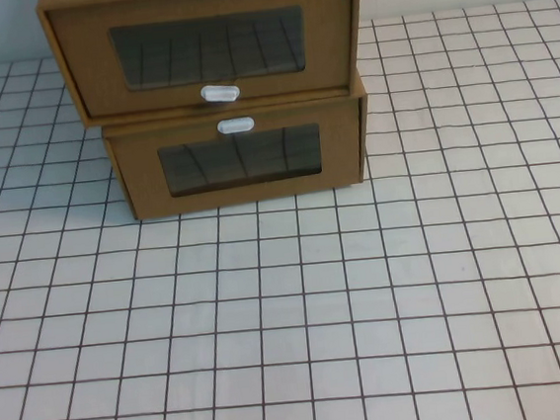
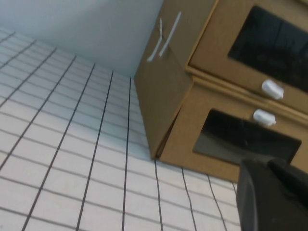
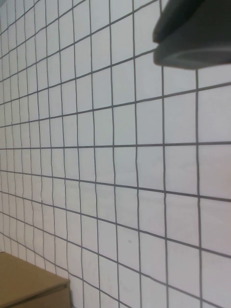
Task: Open the shoe box
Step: 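Pull the top drawer of the cardboard box fully open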
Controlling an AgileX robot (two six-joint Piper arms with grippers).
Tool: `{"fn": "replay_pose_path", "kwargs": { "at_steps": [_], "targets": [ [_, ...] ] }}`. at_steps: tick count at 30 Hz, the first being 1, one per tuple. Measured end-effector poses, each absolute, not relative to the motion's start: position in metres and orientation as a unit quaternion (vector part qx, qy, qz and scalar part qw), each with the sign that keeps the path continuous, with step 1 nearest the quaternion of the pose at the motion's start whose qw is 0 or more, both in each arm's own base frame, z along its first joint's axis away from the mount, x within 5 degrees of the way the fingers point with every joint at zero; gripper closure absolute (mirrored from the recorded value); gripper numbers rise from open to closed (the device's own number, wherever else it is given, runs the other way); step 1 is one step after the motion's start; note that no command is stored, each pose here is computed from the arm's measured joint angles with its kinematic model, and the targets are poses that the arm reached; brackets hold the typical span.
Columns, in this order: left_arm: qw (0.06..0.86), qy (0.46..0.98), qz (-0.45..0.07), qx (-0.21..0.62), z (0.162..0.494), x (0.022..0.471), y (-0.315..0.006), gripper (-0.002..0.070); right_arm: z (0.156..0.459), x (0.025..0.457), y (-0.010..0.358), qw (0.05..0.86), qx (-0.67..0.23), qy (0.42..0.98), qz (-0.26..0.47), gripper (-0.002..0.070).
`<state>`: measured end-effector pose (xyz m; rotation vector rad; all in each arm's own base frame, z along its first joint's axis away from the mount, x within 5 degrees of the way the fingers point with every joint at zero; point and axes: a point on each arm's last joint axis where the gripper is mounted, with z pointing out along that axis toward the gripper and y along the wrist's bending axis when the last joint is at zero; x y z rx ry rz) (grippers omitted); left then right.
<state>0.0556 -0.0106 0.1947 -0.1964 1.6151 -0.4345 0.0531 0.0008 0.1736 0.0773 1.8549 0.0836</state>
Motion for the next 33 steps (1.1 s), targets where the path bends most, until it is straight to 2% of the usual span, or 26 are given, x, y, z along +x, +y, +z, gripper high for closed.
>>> {"fn": "replay_pose_path", "kwargs": {
  "at_steps": [3, 6, 15, 21, 29, 33],
  "targets": [
    [0.687, 0.693, -0.197, -0.099, 0.200, 0.056, -0.009, 0.0677, 0.174, 0.053, 0.001, 0.598, 0.033, 0.800, 0.036, 0.0689],
    [0.678, 0.695, -0.213, -0.108, 0.203, 0.055, -0.010, 0.0677, 0.174, 0.053, 0.001, 0.598, 0.033, 0.800, 0.036, 0.0689],
    [0.565, 0.799, -0.203, -0.036, 0.287, 0.076, -0.025, 0.0677, 0.174, 0.053, 0.001, 0.598, 0.033, 0.800, 0.036, 0.0689],
    [0.520, 0.837, -0.166, 0.053, 0.350, 0.122, -0.035, 0.0677, 0.174, 0.053, 0.001, 0.598, 0.033, 0.800, 0.036, 0.0689],
    [0.523, 0.827, -0.149, 0.141, 0.430, 0.213, -0.052, 0.0677, 0.174, 0.053, 0.001, 0.598, 0.033, 0.800, 0.036, 0.0690],
    [0.517, 0.823, -0.157, 0.178, 0.454, 0.265, -0.062, 0.0677, 0.174, 0.053, 0.001, 0.598, 0.033, 0.800, 0.036, 0.0689]
  ]
}}
